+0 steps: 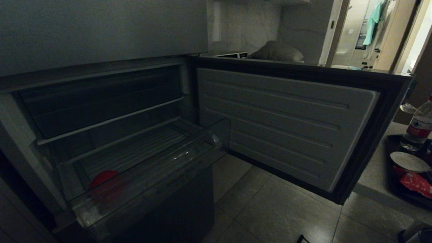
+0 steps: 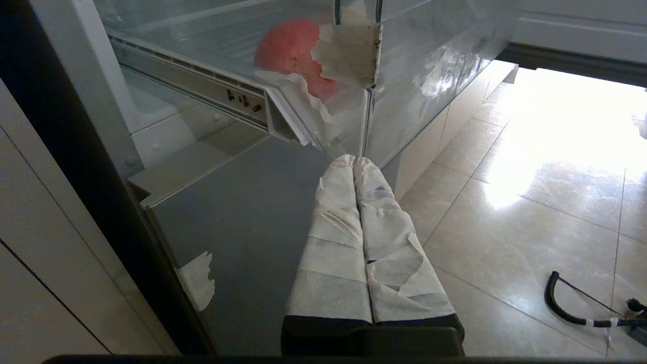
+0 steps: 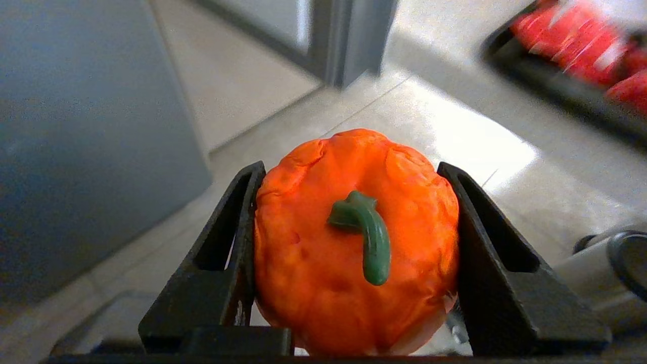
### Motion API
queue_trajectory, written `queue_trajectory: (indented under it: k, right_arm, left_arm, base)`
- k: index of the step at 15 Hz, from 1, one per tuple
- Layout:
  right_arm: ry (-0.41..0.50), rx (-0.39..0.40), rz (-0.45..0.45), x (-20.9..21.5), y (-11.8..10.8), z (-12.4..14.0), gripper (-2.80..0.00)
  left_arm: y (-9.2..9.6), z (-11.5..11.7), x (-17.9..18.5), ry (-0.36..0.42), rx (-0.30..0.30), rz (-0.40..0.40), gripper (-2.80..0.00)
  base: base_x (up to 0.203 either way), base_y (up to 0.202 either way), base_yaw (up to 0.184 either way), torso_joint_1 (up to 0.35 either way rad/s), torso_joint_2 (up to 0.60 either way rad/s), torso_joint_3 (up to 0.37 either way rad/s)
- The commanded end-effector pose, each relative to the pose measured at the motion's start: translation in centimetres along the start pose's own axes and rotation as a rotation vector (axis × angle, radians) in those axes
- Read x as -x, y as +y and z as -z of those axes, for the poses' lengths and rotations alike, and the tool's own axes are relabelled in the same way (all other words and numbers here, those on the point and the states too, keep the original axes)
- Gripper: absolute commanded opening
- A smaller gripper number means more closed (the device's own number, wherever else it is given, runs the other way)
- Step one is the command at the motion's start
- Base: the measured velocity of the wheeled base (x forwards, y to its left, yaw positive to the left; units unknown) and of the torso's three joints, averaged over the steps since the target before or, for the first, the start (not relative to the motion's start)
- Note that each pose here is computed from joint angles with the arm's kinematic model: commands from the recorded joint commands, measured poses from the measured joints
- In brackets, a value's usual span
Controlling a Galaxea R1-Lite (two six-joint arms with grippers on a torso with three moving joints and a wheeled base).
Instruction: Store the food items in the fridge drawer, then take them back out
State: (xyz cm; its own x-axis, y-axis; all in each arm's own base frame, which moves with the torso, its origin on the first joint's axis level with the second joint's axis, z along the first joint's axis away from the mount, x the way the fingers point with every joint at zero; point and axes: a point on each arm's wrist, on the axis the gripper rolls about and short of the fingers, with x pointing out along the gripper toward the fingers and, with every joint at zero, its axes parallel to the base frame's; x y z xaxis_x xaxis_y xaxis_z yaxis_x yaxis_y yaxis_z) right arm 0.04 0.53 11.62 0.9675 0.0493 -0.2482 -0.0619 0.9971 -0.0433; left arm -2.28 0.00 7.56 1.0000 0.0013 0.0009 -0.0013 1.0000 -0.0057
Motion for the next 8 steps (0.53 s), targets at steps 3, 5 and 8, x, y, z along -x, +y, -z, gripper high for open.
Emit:
queue_trajectory:
  k: [3,5,8]
  right_arm:
    - [0.046,-0.005,-0.117,-0.13,0.37,1.50,-2.80]
    - [0.027,0.002,-0.114,0.13,0.46,1.78,-2.80]
    - [0.012,0.071,-0.121,-0.04,0.47,2.01,-2.80]
  left_arm:
    - [0.00,0.00,0.00,-0.001,0.000,0.000,-2.80]
    - [0.00,0.00,0.00,-0.001,0.000,0.000,-2.80]
    - [0.00,0.00,0.00,-0.001,0.000,0.000,-2.80]
  base:
    - [0.000,0.000,0.000,0.000,0.00,0.000]
    - [0.000,0.000,0.000,0.000,0.00,0.000]
    - [0.000,0.000,0.000,0.000,0.00,0.000]
